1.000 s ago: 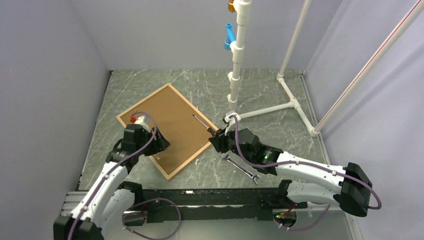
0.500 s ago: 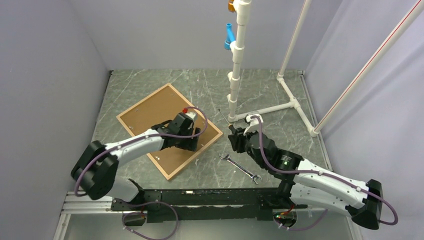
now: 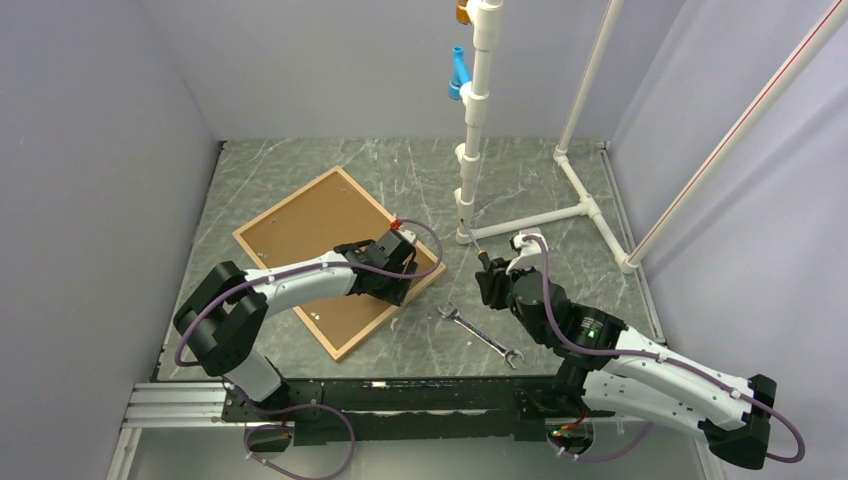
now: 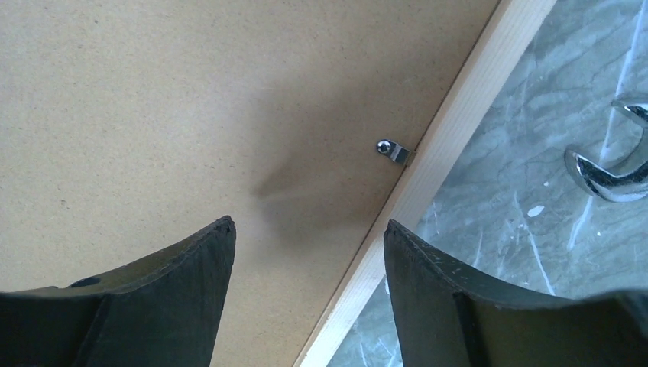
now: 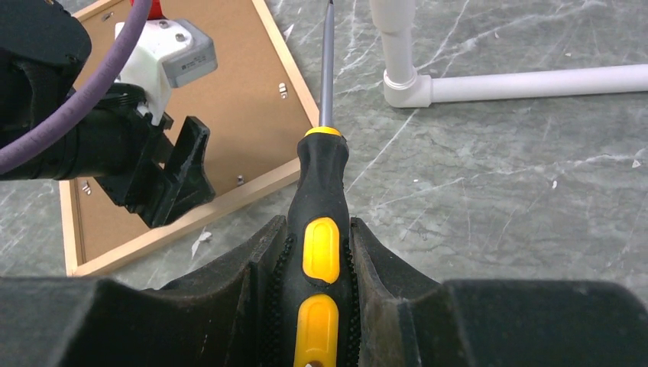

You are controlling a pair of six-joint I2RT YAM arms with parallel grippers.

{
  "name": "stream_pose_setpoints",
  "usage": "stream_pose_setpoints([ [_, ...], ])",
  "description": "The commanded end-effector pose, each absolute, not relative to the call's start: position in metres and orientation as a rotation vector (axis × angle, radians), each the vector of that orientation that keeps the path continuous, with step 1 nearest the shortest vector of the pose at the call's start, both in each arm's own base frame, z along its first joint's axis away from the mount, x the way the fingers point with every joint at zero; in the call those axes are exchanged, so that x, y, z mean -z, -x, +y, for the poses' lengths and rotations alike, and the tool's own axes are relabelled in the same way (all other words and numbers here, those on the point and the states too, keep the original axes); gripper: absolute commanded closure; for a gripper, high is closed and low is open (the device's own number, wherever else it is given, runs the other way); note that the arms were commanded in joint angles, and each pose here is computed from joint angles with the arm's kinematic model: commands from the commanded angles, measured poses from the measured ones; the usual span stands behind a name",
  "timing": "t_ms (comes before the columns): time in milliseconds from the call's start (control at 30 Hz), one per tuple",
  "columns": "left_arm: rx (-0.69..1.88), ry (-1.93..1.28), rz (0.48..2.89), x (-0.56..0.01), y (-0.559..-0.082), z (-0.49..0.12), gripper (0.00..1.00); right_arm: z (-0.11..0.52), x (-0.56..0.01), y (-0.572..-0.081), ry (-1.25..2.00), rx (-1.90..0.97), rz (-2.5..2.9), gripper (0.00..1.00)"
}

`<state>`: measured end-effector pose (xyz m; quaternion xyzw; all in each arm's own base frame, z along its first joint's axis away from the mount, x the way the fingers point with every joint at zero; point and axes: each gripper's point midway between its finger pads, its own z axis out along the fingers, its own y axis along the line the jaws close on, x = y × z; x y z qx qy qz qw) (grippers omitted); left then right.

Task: Take the photo out of the frame

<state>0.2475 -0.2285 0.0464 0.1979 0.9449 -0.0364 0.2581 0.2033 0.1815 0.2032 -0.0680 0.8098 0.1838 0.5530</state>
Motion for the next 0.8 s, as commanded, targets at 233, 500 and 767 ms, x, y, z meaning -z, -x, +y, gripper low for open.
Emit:
stream_pose_setpoints([
  [233, 0.274, -0.5, 2.515, -0.067, -0.235, -0.253, 0.34, 0.186, -0.204, -0.21, 0.152, -0.427, 1.877, 1.0],
  [500, 0.249, -0.547, 2.545, -0.057, -0.23, -0.257, 0.28, 0.185, -0.198, -0.208, 0.154, -0.435, 1.879, 1.0],
  [767, 0.174, -0.525, 2.59, -0.037, -0.224, -0.256, 0.34, 0.181, -0.198, -0.207, 0.159, -0.429, 1.872, 1.0],
])
